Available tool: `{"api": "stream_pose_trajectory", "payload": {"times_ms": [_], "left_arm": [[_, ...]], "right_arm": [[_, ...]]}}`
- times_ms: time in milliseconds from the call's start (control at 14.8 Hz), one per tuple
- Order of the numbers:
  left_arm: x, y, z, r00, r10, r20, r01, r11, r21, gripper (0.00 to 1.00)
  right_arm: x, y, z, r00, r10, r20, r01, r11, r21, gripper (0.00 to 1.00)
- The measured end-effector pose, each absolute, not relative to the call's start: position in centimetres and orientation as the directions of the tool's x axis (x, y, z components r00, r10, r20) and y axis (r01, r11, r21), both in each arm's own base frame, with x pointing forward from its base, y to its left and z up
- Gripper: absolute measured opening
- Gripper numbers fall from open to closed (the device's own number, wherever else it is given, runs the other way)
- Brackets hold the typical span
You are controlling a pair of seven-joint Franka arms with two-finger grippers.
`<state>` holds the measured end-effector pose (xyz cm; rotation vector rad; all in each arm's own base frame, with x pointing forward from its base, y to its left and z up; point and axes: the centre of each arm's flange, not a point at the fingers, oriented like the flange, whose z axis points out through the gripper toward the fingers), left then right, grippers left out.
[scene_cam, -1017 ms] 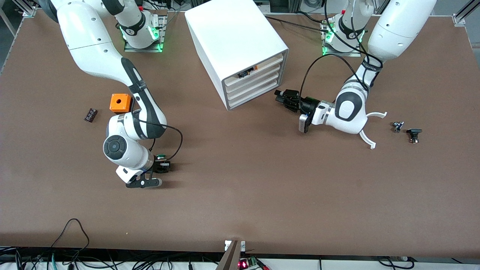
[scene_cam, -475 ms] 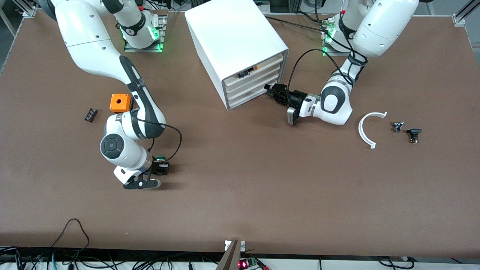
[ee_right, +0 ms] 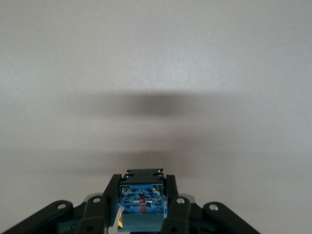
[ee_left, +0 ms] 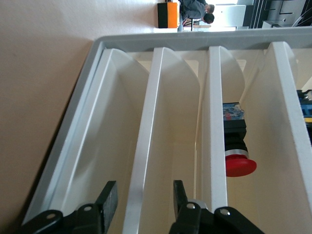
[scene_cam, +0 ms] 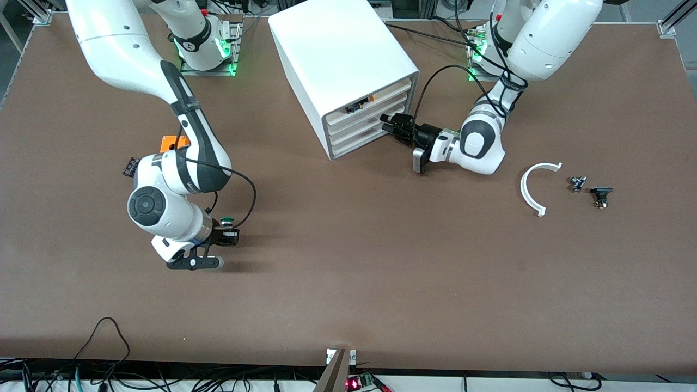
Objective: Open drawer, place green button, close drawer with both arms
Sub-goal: 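Pull the drawer open with the left gripper while the right gripper carries the button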
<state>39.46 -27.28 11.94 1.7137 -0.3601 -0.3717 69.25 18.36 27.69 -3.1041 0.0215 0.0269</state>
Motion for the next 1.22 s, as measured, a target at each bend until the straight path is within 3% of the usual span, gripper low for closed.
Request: {"api": "stream_pose_trajectory", "payload": {"times_ms": [203, 475, 542, 949, 1220], "left_arm": [[38.2, -28.7, 11.6, 0.902, -0.43, -0.051, -0.037, -0.193, 0.98, 0.51], [37.9, -29.0, 11.6, 0.899, -0.435, -0.044, -0.045, -0.193, 0.98, 0.12], [37.9, -29.0, 11.5, 0.899, -0.435, -0.04, -0.049, -0.192, 0.98, 0.1], [38.8, -28.2, 11.6, 0.908, -0.419, -0.03, -0.058, -0.196, 0.979, 0.1], [43.6, -25.0, 12.5, 0.911, -0.413, 0.015, -0.122, -0.235, 0.964, 0.1]], "right_arm": [[69.0, 18.7, 32.3, 0.979, -0.168, -0.111, -0.169, -0.986, 0.001, 0.41], [68.8, 19.2, 34.7, 0.91, -0.383, -0.158, -0.378, -0.924, 0.063, 0.41], [68.6, 19.5, 34.9, 0.885, -0.438, -0.161, -0.43, -0.899, 0.079, 0.41], [67.4, 24.6, 36.4, 0.718, -0.686, -0.117, -0.675, -0.728, 0.123, 0.41], [66.7, 28.4, 38.7, 0.641, -0.763, -0.081, -0.757, -0.647, 0.093, 0.41]]}}
